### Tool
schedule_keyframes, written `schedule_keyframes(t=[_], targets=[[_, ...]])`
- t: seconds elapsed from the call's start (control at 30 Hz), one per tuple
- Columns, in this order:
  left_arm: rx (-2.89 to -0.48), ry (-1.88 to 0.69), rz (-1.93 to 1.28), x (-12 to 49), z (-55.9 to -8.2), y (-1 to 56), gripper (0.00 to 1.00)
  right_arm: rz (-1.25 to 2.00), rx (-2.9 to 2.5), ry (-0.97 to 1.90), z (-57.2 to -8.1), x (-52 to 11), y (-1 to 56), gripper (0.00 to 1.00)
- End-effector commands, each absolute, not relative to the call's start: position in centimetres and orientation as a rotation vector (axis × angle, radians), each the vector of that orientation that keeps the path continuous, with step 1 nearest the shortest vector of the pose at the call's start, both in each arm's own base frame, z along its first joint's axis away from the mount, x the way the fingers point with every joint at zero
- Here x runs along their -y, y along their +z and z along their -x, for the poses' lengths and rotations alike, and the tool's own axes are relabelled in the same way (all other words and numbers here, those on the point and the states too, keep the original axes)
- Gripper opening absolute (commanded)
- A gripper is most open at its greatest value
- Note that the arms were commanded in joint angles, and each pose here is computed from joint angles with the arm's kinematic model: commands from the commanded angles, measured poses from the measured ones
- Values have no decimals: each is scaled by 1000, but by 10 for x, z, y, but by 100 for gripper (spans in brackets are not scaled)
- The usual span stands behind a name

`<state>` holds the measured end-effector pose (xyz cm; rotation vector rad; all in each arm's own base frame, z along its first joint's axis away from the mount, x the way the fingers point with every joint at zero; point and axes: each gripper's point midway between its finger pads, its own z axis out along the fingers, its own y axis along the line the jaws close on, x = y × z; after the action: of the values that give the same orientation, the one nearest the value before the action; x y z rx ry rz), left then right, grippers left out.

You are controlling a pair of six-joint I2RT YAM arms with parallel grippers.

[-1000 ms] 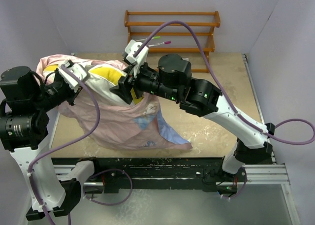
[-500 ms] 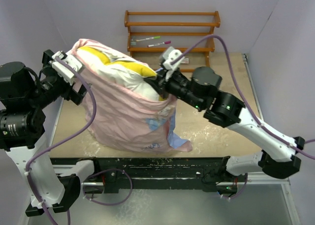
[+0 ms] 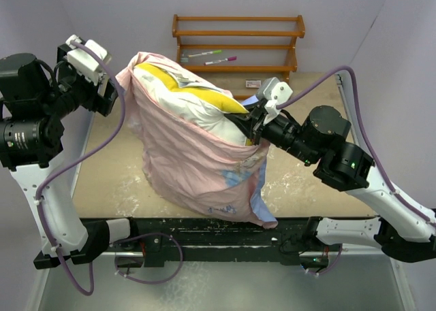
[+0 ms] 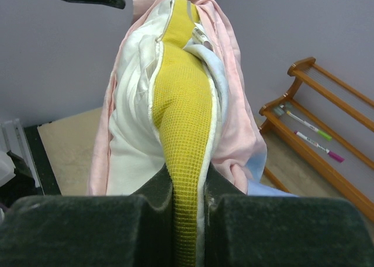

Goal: Remove the pillowcase from the pillow

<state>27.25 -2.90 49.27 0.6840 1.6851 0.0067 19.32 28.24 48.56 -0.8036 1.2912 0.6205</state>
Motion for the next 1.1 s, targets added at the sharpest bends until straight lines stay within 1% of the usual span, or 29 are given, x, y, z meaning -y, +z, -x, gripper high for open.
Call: schedule_keyframes(t=[0.0, 0.07, 0.13, 0.23, 0.27, 0.3, 0.37, 0.4, 0.43, 0.47, 0.5, 0.53, 0.57, 0.63, 0.7, 0.73, 0.83, 0.87, 0.9, 1.0, 1.07], targets=[[-1626, -158, -703, 55, -265, 508, 80, 770, -1094, 656, -180, -275, 548, 0], [-1630, -174, -728, 58, -264, 503, 75, 775, -1096, 653, -180, -275, 547, 0], [-1648, -143, -736, 53, -267, 497, 64, 773, -1092, 651, -179, -273, 548, 0], [-1678, -77, -736, 42, -272, 488, 44, 767, -1079, 651, -177, -268, 552, 0], [-1682, -63, -738, 40, -273, 485, 39, 769, -1074, 655, -175, -268, 553, 0], [-1686, -54, -737, 39, -274, 482, 37, 771, -1069, 659, -174, -267, 555, 0], [-1694, -53, -733, 38, -275, 477, 39, 779, -1059, 677, -170, -267, 558, 0], [-1702, -67, -736, 39, -276, 474, 45, 787, -1058, 687, -167, -267, 558, 0], [-1709, -82, -743, 41, -275, 471, 59, 792, -1055, 696, -165, -268, 559, 0], [-1716, -99, -747, 43, -275, 468, 75, 801, -1059, 704, -164, -268, 558, 0], [-1719, -106, -751, 44, -274, 467, 82, 808, -1060, 712, -162, -269, 558, 0], [-1713, -105, -756, 44, -274, 468, 85, 817, -1066, 718, -161, -269, 556, 0], [-1711, -95, -757, 43, -275, 468, 86, 830, -1076, 722, -160, -270, 553, 0], [-1704, -57, -775, 39, -280, 466, 83, 840, -1076, 738, -156, -270, 552, 0], [-1703, -13, -783, 33, -286, 463, 71, 844, -1072, 750, -153, -270, 553, 0], [-1707, 8, -791, 29, -289, 459, 61, 842, -1069, 752, -153, -268, 554, 0], [-1716, 28, -818, 25, -290, 449, 27, 819, -1055, 750, -151, -261, 559, 0], [-1712, 32, -827, 25, -288, 446, 18, 805, -1048, 747, -150, -258, 562, 0], [-1714, 36, -831, 23, -288, 444, 13, 794, -1042, 745, -150, -255, 563, 0], [-1724, 46, -839, 20, -286, 434, 3, 760, -1026, 742, -150, -249, 569, 0], [-1736, 43, -831, 17, -287, 428, 0, 738, -1018, 746, -150, -246, 572, 0]])
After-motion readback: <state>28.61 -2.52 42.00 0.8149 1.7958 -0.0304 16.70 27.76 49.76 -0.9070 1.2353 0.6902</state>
